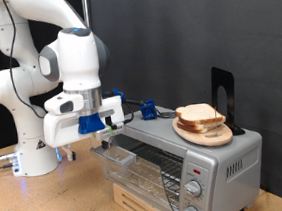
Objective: Make a piece of toast with the oven
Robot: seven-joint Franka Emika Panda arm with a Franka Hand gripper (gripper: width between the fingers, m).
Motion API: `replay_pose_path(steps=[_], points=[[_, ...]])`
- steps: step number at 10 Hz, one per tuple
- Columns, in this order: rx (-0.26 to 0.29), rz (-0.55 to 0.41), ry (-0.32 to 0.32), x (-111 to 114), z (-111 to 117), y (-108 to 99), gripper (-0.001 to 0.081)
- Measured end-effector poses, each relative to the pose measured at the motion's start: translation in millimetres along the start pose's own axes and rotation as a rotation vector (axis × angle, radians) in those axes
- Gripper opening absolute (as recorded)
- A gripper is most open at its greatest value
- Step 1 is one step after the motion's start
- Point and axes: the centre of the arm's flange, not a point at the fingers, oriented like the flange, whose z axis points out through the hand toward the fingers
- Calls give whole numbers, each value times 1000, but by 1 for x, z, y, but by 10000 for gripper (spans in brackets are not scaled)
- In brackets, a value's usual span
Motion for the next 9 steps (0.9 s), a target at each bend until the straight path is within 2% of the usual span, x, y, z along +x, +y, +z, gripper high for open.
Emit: replay_pose_path(steps=[3,4,6,8,9], points=[[-21,19,-6,9,26,3,808],[-11,25,8,14,29,2,808],[36,46,43,25,28,-1,808],[95,50,42,34,15,-7,808],[104,42,42,36,9,-10,808]])
